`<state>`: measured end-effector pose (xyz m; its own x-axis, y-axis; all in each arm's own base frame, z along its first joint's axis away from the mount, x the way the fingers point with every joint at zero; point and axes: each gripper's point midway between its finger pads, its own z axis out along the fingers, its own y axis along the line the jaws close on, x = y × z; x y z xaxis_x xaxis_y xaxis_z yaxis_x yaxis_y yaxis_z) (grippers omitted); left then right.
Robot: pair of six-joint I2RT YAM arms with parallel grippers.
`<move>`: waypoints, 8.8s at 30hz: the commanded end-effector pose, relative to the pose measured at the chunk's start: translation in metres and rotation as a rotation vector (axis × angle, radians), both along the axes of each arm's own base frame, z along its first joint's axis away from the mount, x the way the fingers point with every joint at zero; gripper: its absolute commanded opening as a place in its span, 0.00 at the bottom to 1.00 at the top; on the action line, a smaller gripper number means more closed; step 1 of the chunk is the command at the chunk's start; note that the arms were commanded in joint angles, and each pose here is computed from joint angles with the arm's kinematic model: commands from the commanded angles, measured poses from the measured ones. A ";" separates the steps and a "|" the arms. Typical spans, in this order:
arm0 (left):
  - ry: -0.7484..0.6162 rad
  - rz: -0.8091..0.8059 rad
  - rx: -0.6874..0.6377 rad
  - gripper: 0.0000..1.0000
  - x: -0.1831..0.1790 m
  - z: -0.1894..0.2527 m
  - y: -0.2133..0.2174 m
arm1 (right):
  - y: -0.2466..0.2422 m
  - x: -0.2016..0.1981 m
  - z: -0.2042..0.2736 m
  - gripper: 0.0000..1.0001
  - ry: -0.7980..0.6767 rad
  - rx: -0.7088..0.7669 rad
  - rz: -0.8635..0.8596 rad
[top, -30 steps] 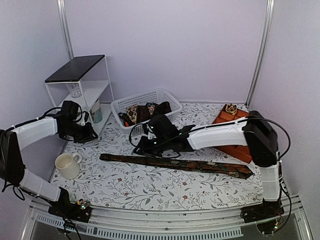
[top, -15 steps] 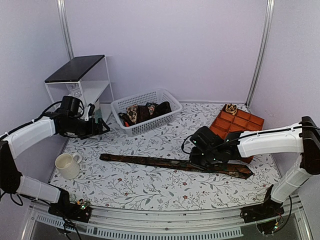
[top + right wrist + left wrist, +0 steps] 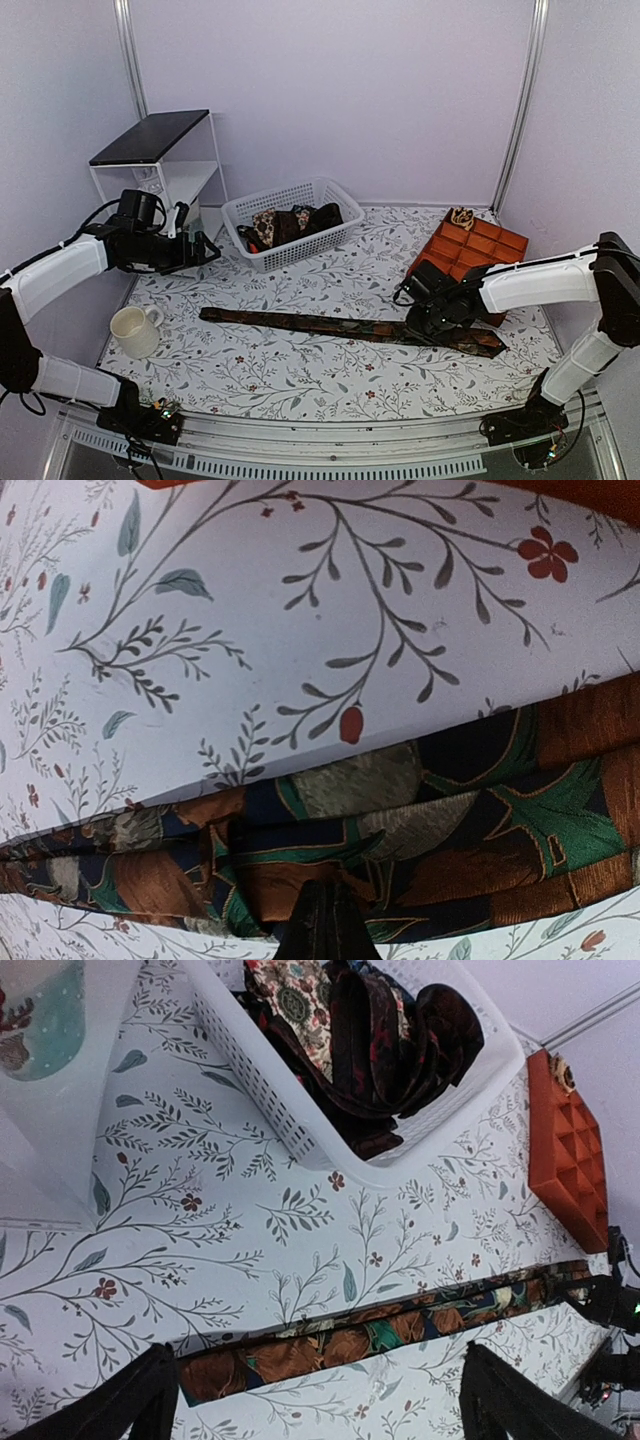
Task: Roll the ties
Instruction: Roll the tie at the center of the board.
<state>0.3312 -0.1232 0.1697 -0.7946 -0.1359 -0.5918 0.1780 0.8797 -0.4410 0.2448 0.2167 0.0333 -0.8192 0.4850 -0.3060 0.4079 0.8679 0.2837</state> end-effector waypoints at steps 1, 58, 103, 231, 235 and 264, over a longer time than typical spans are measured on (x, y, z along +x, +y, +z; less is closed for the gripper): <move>-0.035 0.010 0.017 0.99 0.005 0.006 0.001 | -0.017 -0.010 -0.026 0.00 0.079 -0.058 -0.062; 0.158 -0.119 -0.122 0.02 -0.029 -0.111 -0.075 | 0.088 0.067 0.075 0.00 -0.141 0.215 0.234; 0.240 -0.177 -0.171 0.00 -0.033 -0.152 -0.092 | 0.305 0.054 -0.042 0.00 -0.028 0.495 0.676; 0.138 -0.371 -0.165 0.00 -0.034 -0.130 -0.160 | 0.285 0.056 0.018 0.10 -0.118 0.561 0.538; 0.134 -0.346 -0.165 0.02 -0.032 -0.122 -0.158 | 0.276 0.055 0.027 0.04 -0.137 0.543 0.531; 0.148 -0.415 -0.205 0.01 -0.040 -0.117 -0.183 | 0.260 0.045 0.051 0.04 -0.180 0.582 0.521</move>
